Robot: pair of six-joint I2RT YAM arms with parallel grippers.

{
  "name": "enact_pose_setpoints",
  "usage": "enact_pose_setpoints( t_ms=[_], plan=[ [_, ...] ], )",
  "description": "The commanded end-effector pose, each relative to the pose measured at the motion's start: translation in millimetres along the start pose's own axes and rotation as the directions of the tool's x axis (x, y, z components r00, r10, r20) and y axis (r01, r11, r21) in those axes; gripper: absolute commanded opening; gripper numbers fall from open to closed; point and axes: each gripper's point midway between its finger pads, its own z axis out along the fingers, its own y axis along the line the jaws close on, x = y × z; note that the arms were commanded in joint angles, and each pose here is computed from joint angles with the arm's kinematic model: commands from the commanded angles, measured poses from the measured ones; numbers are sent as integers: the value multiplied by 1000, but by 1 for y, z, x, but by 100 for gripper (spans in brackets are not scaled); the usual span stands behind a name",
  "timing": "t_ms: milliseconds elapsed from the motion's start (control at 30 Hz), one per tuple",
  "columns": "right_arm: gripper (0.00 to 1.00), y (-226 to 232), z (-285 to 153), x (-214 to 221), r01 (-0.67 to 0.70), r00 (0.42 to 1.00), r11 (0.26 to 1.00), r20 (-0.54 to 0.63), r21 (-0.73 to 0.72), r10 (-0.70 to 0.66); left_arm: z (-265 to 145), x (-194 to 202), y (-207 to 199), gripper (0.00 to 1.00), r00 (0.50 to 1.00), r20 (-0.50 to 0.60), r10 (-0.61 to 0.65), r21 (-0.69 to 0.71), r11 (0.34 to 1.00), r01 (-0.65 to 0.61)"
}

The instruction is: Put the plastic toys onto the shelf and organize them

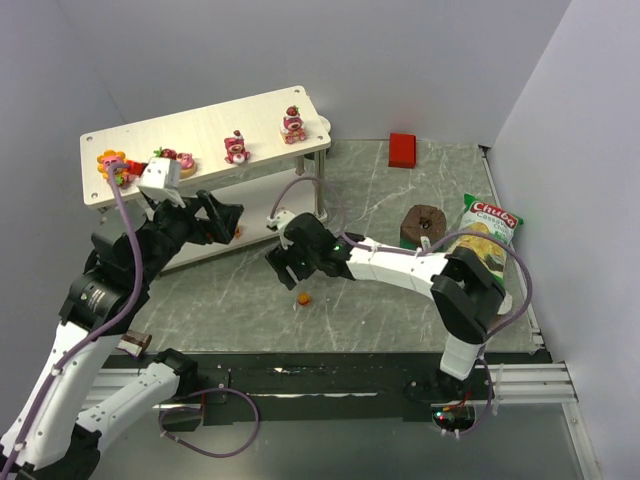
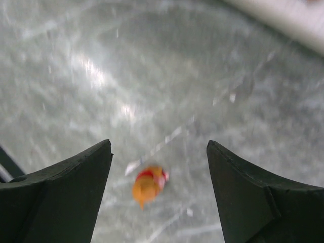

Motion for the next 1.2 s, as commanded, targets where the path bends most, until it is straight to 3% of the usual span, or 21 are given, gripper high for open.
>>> enact_pose_setpoints(
  t_ms=[0, 133, 233, 500, 733, 900, 1167],
  plan=[
    [82, 6, -30, 20, -30, 999, 999, -37, -27, 29, 8, 16, -21, 96, 996, -78, -53, 104, 993, 61],
    [76, -7, -44, 35, -191, 981, 979, -35, 67, 193, 13, 50, -33, 96, 973, -195, -123, 159, 975, 155],
    [63, -21, -55, 46, -351, 935, 927, -1, 129, 354, 17, 75, -33, 99, 949, -257, -183, 143, 964, 225],
    [35, -37, -34, 78, -478, 864, 861, -82, 176, 497, 21, 132, -29, 90, 894, -344, -288, 23, 949, 315],
    [33, -55, -10, 77, -487, 852, 847, -97, 214, 515, 25, 166, -30, 80, 835, -421, -354, -81, 932, 354],
    [32, -48, 5, 73, -483, 858, 861, -108, 161, 501, 26, 187, -28, 74, 787, -463, -407, -146, 911, 385],
    [27, -32, 16, 85, -497, 848, 864, -168, 81, 503, 27, 200, -20, 72, 769, -459, -445, -211, 895, 393]
  ],
)
